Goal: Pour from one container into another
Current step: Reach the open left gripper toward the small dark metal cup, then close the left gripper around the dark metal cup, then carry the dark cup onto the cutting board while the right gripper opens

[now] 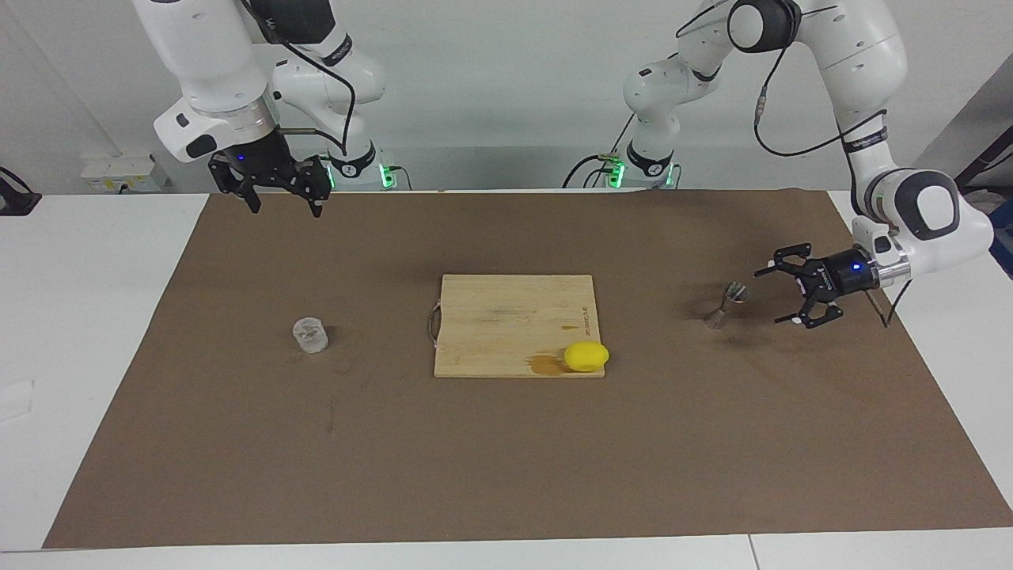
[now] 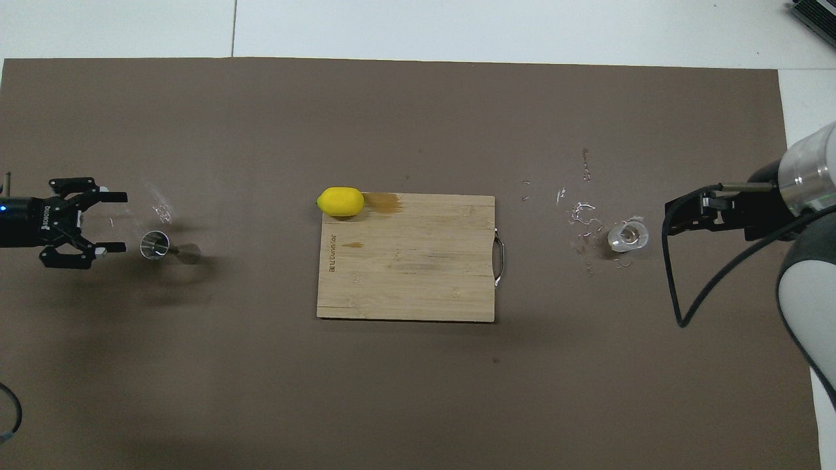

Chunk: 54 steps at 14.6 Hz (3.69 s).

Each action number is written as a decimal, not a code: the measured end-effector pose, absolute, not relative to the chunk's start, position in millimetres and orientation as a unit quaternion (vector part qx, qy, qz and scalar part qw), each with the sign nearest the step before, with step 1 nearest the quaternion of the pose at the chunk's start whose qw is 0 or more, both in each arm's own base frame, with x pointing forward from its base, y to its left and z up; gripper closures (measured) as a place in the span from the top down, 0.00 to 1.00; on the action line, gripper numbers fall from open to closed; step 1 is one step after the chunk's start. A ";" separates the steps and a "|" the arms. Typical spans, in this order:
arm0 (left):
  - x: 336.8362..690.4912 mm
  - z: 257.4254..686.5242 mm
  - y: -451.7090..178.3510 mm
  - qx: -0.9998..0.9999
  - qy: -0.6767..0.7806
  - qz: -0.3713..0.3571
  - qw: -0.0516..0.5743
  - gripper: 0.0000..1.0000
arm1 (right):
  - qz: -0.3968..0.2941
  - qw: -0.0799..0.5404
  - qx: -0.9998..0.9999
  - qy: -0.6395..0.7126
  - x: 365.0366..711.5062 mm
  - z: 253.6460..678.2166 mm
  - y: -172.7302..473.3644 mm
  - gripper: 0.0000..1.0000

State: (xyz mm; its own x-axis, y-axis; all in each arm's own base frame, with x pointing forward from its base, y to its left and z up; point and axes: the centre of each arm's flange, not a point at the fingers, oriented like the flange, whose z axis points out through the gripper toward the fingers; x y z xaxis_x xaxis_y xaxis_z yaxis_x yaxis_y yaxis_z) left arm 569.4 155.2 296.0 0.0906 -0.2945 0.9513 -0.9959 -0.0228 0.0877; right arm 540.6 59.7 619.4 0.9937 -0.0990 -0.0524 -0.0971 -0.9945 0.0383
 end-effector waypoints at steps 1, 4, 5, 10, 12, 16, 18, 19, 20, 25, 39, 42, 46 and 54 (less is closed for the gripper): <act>570.1 290.9 154.3 0.575 -0.550 0.421 0.436 1.00 | -0.027 0.018 0.998 -0.049 540.6 619.4 59.7 1.00; 564.3 278.9 167.3 0.555 -0.536 0.457 0.442 1.00 | -0.027 0.018 0.998 -0.049 540.6 619.4 59.7 1.00; 561.0 274.6 173.1 0.553 -0.533 0.462 0.443 1.00 | -0.027 0.018 0.998 -0.049 540.6 619.4 59.7 1.00; 551.3 264.7 177.7 0.547 -0.521 0.467 0.459 1.00 | -0.027 0.018 0.998 -0.049 540.6 619.4 59.7 1.00; 548.8 257.0 169.3 0.547 -0.518 0.462 0.468 1.00 | -0.027 0.018 0.998 -0.049 540.6 619.4 59.7 1.00; 546.9 244.9 145.1 0.541 -0.518 0.452 0.484 1.00 | -0.027 0.018 0.998 -0.049 540.6 619.4 59.7 1.00; 547.1 243.8 141.2 0.539 -0.519 0.450 0.486 1.00 | -0.027 0.018 0.998 -0.049 540.6 619.4 59.7 1.00; 547.1 243.8 141.5 0.540 -0.519 0.451 0.486 0.99 | -0.027 0.018 0.998 -0.049 540.6 619.4 59.7 1.00; 547.0 243.9 142.5 0.540 -0.518 0.451 0.485 0.98 | -0.027 0.018 0.998 -0.049 540.6 619.4 59.7 1.00; 549.9 246.5 143.1 0.539 -0.510 0.466 0.482 0.81 | -0.027 0.018 0.998 -0.049 540.6 619.4 59.7 1.00; 552.6 247.8 139.3 0.536 -0.507 0.472 0.482 0.51 | -0.027 0.018 0.998 -0.049 540.6 619.4 59.7 1.00; 559.3 250.4 123.5 0.533 -0.501 0.474 0.491 0.51 | -0.027 0.018 0.998 -0.049 540.6 619.4 59.7 1.00; 577.2 257.5 65.2 0.511 -0.496 0.476 0.516 0.51 | -0.027 0.018 0.998 -0.049 540.6 619.4 59.7 1.00; 584.9 260.7 -57.8 0.481 -0.493 0.437 0.578 0.51 | -0.028 0.018 0.998 -0.049 540.5 619.3 59.7 1.00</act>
State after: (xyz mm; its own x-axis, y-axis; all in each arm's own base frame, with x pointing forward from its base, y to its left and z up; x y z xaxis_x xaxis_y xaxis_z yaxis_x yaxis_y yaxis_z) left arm 584.9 -57.8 260.7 0.1307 0.0314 0.9909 -0.9801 0.1550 0.1244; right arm 540.5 59.7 619.3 0.9936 -0.0990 -0.0538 -0.0970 -0.9945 0.0385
